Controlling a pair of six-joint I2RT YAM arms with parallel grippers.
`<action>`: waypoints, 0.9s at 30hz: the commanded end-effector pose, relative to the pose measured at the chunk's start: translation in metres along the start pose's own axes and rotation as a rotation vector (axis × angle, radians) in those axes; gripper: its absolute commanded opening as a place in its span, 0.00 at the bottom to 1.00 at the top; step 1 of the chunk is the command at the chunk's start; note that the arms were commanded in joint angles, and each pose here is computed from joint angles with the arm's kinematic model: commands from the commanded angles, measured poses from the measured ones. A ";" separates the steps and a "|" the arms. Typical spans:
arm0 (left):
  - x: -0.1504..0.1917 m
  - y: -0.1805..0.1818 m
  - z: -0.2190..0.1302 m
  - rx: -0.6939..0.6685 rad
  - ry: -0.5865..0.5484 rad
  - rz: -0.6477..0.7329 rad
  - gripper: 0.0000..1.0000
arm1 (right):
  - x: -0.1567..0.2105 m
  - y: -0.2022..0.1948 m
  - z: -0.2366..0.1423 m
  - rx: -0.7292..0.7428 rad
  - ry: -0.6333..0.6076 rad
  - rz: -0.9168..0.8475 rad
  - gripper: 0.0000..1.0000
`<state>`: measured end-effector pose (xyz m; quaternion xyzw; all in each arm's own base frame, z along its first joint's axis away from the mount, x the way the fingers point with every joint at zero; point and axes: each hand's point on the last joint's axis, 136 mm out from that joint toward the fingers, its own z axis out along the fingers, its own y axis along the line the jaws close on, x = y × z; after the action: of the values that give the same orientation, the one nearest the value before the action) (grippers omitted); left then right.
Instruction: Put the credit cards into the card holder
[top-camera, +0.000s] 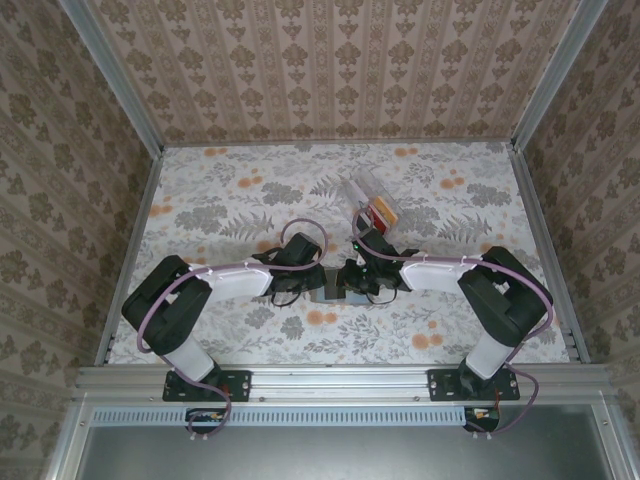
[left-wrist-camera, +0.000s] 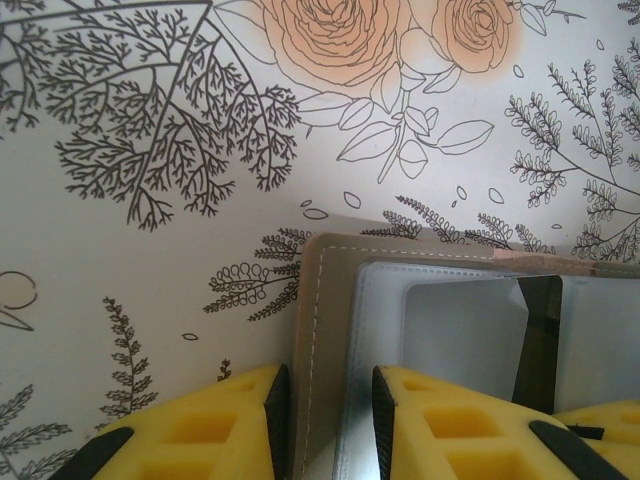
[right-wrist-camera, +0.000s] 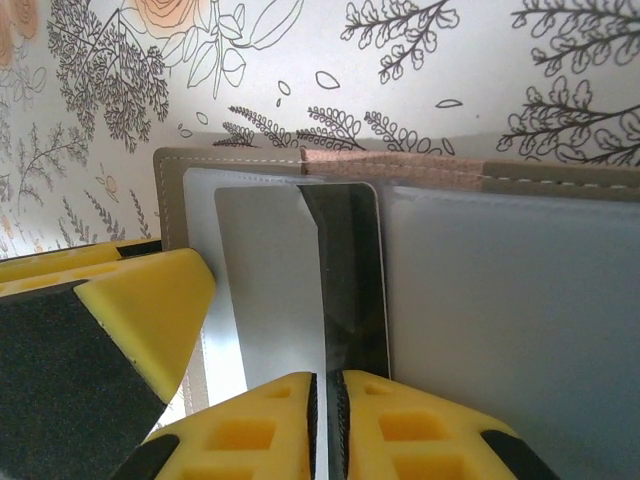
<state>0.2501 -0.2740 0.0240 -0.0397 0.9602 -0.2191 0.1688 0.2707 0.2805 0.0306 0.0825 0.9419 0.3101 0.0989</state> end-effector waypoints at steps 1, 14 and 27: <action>0.007 0.007 -0.002 -0.013 0.022 -0.010 0.31 | -0.005 0.003 -0.011 0.031 -0.025 -0.027 0.19; 0.007 0.006 -0.001 -0.013 0.025 -0.003 0.31 | -0.005 -0.008 -0.006 0.086 -0.026 -0.030 0.21; 0.006 0.004 -0.002 -0.003 0.022 -0.003 0.31 | 0.000 0.005 0.005 0.044 0.027 -0.051 0.15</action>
<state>0.2501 -0.2741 0.0240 -0.0395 0.9601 -0.2193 0.1688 0.2712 0.2787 0.0252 0.0736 0.9527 0.2795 0.0936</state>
